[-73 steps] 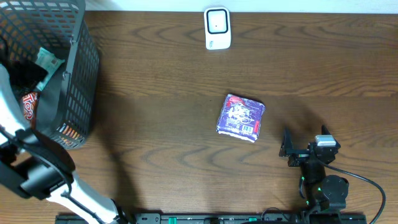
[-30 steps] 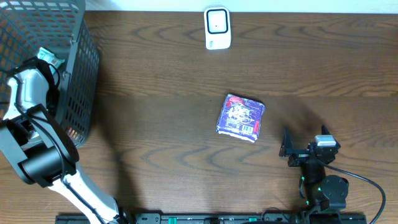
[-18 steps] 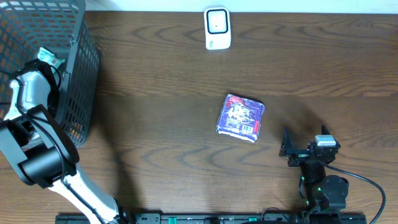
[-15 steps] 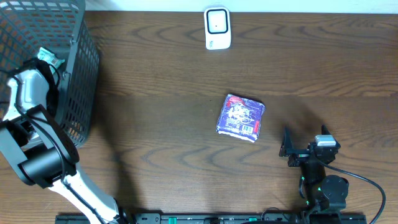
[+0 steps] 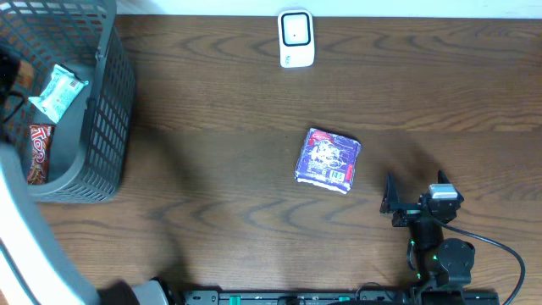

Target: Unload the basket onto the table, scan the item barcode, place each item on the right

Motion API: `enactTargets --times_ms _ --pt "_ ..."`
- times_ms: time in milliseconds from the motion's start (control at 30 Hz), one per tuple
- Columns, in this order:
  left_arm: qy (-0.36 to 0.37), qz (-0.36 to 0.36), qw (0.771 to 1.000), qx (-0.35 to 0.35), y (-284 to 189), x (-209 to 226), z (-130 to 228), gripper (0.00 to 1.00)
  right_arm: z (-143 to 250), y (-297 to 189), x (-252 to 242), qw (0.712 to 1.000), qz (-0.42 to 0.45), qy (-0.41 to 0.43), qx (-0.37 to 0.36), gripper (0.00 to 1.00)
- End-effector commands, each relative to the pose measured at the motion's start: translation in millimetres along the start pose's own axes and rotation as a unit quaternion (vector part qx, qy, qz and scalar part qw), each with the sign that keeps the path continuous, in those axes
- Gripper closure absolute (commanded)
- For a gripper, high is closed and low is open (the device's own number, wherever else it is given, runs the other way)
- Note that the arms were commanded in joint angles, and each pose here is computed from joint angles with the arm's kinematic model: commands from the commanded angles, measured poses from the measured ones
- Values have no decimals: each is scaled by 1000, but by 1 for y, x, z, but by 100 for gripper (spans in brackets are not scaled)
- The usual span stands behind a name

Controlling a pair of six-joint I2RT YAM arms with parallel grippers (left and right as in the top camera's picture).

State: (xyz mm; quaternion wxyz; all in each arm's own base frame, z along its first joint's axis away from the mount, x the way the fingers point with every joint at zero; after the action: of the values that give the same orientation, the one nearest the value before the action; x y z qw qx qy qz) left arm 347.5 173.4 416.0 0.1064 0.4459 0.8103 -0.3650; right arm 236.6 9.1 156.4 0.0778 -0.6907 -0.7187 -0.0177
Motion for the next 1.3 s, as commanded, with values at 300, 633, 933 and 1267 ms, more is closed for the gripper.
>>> enactTargets --times_ms 300,633,933,1267 --pt "198 294 920 165 -75 -158 142 93 1 0 1 1000 -1 -4 2 1" --pt "374 251 813 369 -35 -175 331 93 1 0 1 1000 -1 -4 2 1" --pt "453 141 743 472 20 -141 458 83 1 0 1 1000 -1 -4 2 1" --pt "479 99 699 522 38 -114 520 14 1 0 1 1000 -1 -4 2 1"
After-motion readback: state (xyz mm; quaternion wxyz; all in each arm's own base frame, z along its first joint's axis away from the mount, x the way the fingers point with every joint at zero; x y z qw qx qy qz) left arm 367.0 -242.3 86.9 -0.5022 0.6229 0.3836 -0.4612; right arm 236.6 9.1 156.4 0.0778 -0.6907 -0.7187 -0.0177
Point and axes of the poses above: each gripper's point midway between its finger pads, its own y axis out along the fingers, its own x axis along the line the jaws close on, z = x × y, the point moved 1 cm from there along -y, back along the fingers, and after that the axes turned 7 degrees about y, right-handed, at the moved point
